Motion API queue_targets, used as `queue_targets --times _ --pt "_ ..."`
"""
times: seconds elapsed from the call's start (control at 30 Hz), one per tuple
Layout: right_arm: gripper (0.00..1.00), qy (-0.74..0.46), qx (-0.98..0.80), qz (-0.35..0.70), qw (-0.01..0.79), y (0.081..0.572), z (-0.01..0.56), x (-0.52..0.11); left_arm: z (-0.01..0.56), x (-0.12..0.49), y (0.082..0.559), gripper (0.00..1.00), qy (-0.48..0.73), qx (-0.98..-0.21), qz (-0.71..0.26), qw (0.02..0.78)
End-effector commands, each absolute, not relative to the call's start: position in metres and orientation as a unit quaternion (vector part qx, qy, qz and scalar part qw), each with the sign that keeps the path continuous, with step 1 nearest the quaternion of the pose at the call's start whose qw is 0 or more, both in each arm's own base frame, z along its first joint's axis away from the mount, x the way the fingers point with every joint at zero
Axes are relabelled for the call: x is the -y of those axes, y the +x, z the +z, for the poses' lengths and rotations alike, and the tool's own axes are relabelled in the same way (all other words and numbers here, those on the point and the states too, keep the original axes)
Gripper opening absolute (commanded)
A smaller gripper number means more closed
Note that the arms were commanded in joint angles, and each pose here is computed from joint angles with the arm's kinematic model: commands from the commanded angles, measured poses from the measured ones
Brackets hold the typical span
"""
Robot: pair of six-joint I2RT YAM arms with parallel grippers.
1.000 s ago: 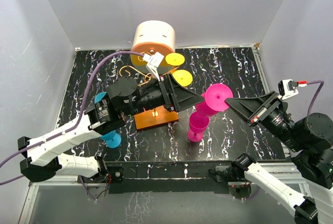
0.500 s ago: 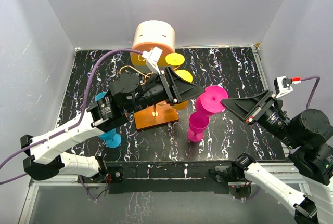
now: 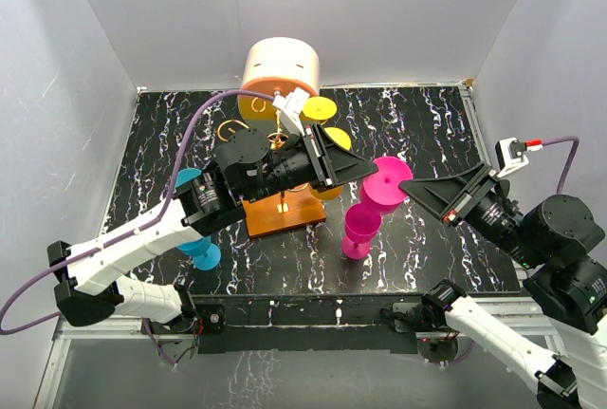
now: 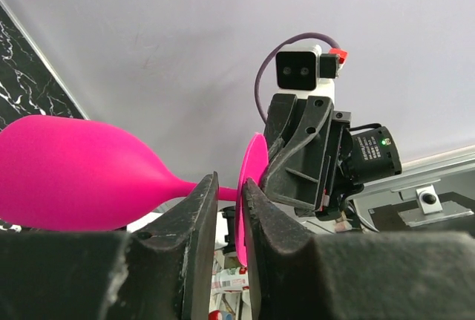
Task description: Place the wine glass upside down on the wine glass rack
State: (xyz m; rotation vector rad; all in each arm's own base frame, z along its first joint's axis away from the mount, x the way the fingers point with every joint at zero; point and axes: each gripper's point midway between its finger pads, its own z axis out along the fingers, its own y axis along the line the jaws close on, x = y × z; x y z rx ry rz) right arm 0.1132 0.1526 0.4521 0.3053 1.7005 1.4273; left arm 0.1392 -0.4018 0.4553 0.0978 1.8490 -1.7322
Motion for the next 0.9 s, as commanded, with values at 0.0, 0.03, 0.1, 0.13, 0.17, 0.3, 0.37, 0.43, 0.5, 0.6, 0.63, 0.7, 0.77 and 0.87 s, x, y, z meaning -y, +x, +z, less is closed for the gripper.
queue_targets --times 0.0,0.03,0.1,0.13,0.17,0.3,0.37,0.43,0.5,0.6,0.63,0.7,0.77,0.87 --pt "0.00 0.111 -0.662 0.588 0.452 0.117 0.469 -0.156 0.459 0.399 0.131 0.18 0.048 -0.686 -0.671 0.279" --pt "0.00 0.112 -0.662 0.587 0.452 0.118 0.469 -0.156 0.459 0.399 0.131 0.17 0.048 -0.685 -0.672 0.276" --pt "0.00 0.116 -0.665 0.583 0.453 0.120 0.468 -0.156 0.458 0.400 0.129 0.17 0.052 -0.684 -0.675 0.272" --pt "0.00 0.119 -0.665 0.580 0.454 0.121 0.467 -0.155 0.459 0.399 0.128 0.17 0.053 -0.683 -0.676 0.271" --pt "0.00 0.121 -0.665 0.579 0.455 0.122 0.467 -0.155 0.460 0.398 0.127 0.17 0.055 -0.682 -0.678 0.270" --pt "0.00 0.128 -0.667 0.573 0.459 0.126 0.465 -0.153 0.462 0.397 0.126 0.04 0.059 -0.677 -0.683 0.268" --pt "0.00 0.131 -0.666 0.571 0.462 0.127 0.466 -0.152 0.465 0.396 0.127 0.00 0.061 -0.675 -0.685 0.268" --pt "0.10 0.129 -0.662 0.573 0.467 0.127 0.469 -0.151 0.468 0.397 0.129 0.00 0.062 -0.676 -0.685 0.264" --pt "0.23 0.131 -0.657 0.572 0.474 0.127 0.472 -0.149 0.474 0.399 0.132 0.00 0.068 -0.674 -0.688 0.260" --pt "0.39 0.134 -0.647 0.569 0.489 0.125 0.480 -0.142 0.488 0.400 0.136 0.00 0.078 -0.662 -0.701 0.253" --pt "0.45 0.137 -0.642 0.568 0.496 0.124 0.484 -0.138 0.494 0.400 0.138 0.00 0.081 -0.657 -0.707 0.250" --pt "0.57 0.141 -0.633 0.565 0.511 0.123 0.490 -0.131 0.503 0.398 0.145 0.00 0.082 -0.648 -0.717 0.244" --pt "0.67 0.145 -0.622 0.560 0.528 0.120 0.496 -0.123 0.514 0.393 0.151 0.00 0.082 -0.635 -0.730 0.238" --pt "0.75 0.149 -0.610 0.550 0.551 0.117 0.502 -0.111 0.520 0.395 0.169 0.00 0.078 -0.628 -0.738 0.234"
